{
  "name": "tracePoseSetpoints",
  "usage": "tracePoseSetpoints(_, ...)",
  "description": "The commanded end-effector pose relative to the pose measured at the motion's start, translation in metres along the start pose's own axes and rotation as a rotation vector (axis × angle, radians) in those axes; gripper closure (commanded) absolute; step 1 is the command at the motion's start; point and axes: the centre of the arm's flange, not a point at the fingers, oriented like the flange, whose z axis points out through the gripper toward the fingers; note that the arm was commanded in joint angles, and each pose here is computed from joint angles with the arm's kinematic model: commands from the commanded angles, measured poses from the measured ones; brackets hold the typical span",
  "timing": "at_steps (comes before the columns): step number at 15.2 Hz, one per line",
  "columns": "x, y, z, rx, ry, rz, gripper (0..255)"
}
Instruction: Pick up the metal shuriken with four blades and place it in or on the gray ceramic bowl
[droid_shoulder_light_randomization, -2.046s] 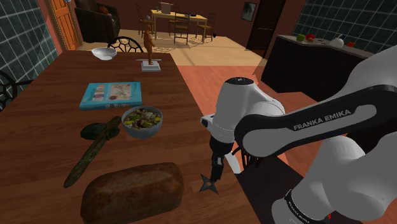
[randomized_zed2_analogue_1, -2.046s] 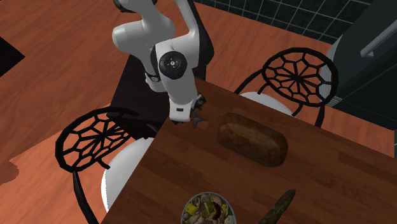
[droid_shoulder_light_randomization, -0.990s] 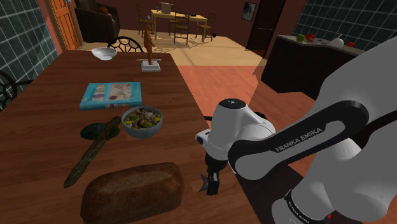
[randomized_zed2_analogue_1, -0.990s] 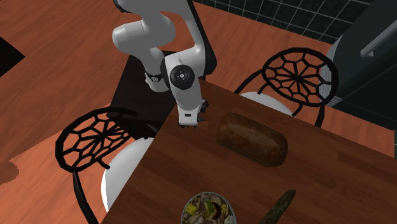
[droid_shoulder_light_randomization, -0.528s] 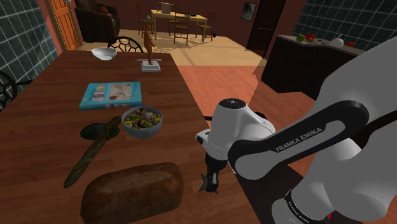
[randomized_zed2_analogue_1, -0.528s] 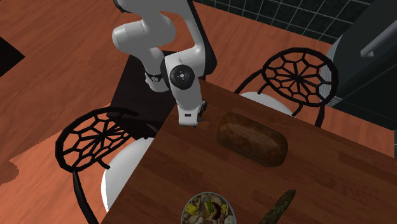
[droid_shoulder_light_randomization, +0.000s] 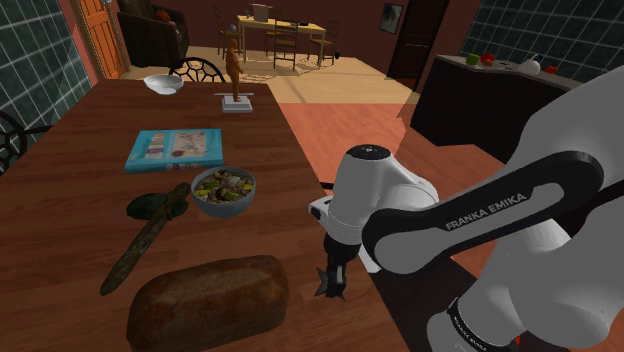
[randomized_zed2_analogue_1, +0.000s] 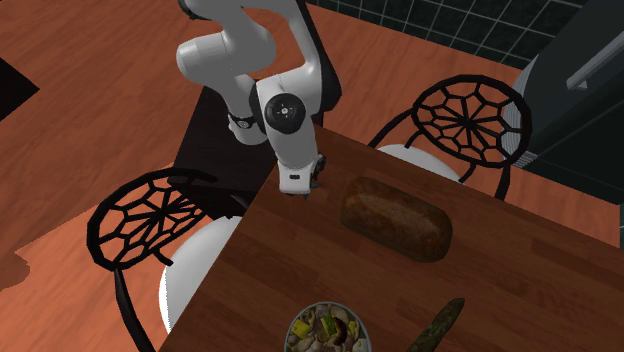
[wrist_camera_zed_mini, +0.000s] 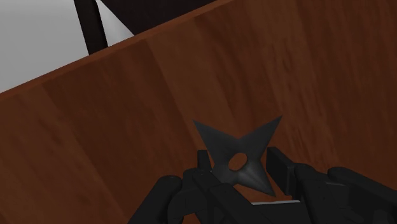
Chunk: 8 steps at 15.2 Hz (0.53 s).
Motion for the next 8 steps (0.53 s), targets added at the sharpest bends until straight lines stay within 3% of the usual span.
tracePoseSetpoints(1,0.000,-0.002,-0.010,0.000,-0.001,0.000,255)
tracePoseSetpoints(8,0.001,-0.005,-0.047,0.000,-0.001,0.000,255)
